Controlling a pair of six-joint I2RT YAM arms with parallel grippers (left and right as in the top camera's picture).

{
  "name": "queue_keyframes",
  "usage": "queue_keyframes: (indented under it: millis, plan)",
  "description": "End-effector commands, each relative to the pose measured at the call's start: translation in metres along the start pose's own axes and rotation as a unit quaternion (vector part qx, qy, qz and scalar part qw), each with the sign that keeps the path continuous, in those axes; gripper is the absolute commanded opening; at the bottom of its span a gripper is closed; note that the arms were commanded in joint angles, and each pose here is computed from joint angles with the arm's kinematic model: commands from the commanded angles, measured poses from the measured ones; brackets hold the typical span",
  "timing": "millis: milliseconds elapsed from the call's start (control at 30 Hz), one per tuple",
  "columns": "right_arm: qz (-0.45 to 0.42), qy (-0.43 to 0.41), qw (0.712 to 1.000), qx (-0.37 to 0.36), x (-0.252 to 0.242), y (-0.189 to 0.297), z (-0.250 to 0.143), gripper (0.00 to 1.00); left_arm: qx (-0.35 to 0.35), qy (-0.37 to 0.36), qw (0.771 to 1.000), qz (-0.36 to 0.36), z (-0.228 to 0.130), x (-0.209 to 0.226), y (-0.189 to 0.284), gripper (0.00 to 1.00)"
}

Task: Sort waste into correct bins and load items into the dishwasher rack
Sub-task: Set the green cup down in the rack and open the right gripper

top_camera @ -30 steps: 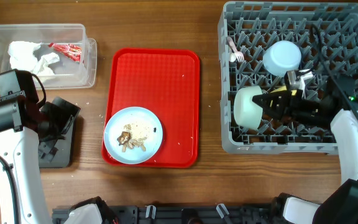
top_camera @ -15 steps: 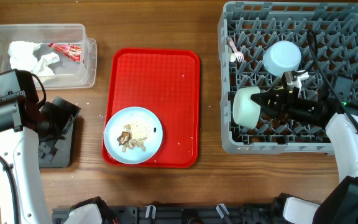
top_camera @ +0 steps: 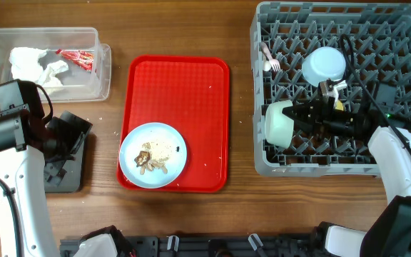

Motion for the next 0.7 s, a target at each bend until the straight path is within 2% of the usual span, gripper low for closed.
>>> queue_keyframes:
  millis: [0,100,200,300,333,433,567,667]
  plan:
    - [-0.066,-0.022,0.997,-0.026,-0.019,-0.001,0.009,0.05,-0.006,0.011,1.000,0.006,0.001,0.003,0.000,1.00]
    - [-0.106,-0.009,0.993,-0.048,-0.023,0.002,0.018,0.09,-0.006,0.011,1.000,0.006,0.001,0.003,0.000,1.00]
    - [-0.113,0.017,0.991,-0.067,-0.001,0.008,0.033,0.21,-0.006,0.011,1.000,0.006,0.001,0.003,0.000,1.00]
    - [-0.179,0.031,0.976,-0.118,0.023,0.024,0.049,0.34,-0.006,0.011,1.000,0.006,0.001,0.003,0.000,1.00]
    - [-0.237,0.031,0.960,-0.148,0.031,0.036,0.054,0.38,-0.006,0.011,1.000,0.006,0.001,0.003,0.000,1.00]
    - [-0.321,0.030,0.929,-0.184,0.049,0.059,0.055,0.38,-0.006,0.011,1.000,0.006,0.001,0.003,0.000,1.00]
    - [-0.343,0.049,0.923,-0.167,0.060,0.062,0.044,0.36,-0.006,0.011,1.000,0.006,0.001,0.003,0.000,1.00]
    - [-0.347,0.068,0.927,-0.128,0.060,0.046,0.034,0.20,-0.006,0.011,1.000,0.006,0.001,0.003,0.000,1.00]
Point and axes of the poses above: each gripper's point midway between its finger pads, its own y axis back along the fingers, its own x axis along the line the jaws close on, z = x × y, the point moved 5 cm from there along y, back along the fingers, and after that the axes turned 2 degrees about y, right-handed, at the moved point
